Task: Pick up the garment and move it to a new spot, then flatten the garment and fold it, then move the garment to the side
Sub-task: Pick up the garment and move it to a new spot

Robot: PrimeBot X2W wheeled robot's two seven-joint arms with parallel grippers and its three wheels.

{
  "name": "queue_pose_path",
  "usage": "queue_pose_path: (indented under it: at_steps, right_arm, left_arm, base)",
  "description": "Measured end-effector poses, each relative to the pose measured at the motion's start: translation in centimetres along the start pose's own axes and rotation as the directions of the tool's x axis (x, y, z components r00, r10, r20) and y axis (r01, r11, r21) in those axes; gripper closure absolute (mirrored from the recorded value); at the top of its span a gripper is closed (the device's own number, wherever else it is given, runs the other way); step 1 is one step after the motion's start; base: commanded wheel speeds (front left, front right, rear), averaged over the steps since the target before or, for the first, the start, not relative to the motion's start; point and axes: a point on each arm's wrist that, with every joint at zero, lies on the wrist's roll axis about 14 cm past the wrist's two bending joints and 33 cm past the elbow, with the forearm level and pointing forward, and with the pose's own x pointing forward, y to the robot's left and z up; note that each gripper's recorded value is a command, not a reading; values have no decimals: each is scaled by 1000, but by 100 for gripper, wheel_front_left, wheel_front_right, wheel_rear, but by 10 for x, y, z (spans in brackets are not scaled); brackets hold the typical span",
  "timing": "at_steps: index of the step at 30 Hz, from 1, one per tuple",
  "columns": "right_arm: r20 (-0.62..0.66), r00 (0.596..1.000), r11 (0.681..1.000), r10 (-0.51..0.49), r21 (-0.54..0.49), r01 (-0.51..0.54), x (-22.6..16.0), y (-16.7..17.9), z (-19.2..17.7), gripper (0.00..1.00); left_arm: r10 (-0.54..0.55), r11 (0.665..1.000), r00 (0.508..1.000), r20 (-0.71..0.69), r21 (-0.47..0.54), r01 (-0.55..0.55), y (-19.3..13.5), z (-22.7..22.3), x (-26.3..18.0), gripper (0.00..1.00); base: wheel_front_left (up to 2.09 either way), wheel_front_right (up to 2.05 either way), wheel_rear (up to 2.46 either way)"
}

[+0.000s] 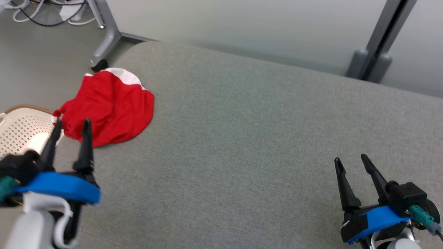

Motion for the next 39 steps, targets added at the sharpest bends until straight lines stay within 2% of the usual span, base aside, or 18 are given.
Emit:
queue_pose_path:
  at_steps: [4,5,11,15,21,26,27,28,29,32,35,39]
  right_arm:
    - [-15,1000,1000,-5,1,5,7,-8,-8,0]
    - [-18,1000,1000,-7,1,7,9,-11,-9,0]
    - [-15,1000,1000,-22,-9,22,24,-30,-18,0]
    - [-3,999,999,-39,-24,39,31,-46,-22,0]
    - [21,997,995,-74,-59,76,37,-70,-27,0]
    - [0,995,992,-104,-66,104,35,-85,-40,0]
    - [-3,994,992,-110,-66,109,35,-87,-42,0]
    - [-7,993,991,-114,-67,113,34,-89,-43,0]
    - [-10,993,991,-117,-68,116,33,-90,-45,0]
    - [-13,992,989,-127,-73,126,31,-94,-46,0]
    - [-5,991,988,-132,-75,131,30,-95,-43,0]
    - [19,991,989,-133,-68,134,29,-91,-32,0]
  left_arm:
    - [14,1000,997,-74,19,-12,15,11,33,0]
    - [28,999,994,-110,46,-23,21,9,41,0]
    - [110,994,956,-271,41,-103,43,-19,91,0]
    - [186,982,899,-397,81,-168,60,-56,108,0]
    - [327,945,782,-531,180,-273,90,-111,117,0]
    - [369,924,676,-638,174,-340,90,-162,108,0]
    - [372,919,652,-661,164,-358,89,-172,105,5]
    - [371,916,632,-681,157,-369,88,-179,102,50]
    - [370,915,621,-691,154,-374,88,-183,102,100]
    - [350,911,596,-722,115,-395,83,-190,103,100]
    - [339,911,595,-729,97,-401,81,-189,104,100]
    - [313,922,637,-704,64,-382,77,-172,107,100]
  base:
    - [0,0,0]
    - [0,0,0]
    - [0,0,0]
    - [0,0,0]
    - [0,0,0]
    - [0,0,0]
    - [0,0,0]
    - [0,0,0]
    - [0,0,0]
    - [0,0,0]
    - [0,0,0]
    - [0,0,0]
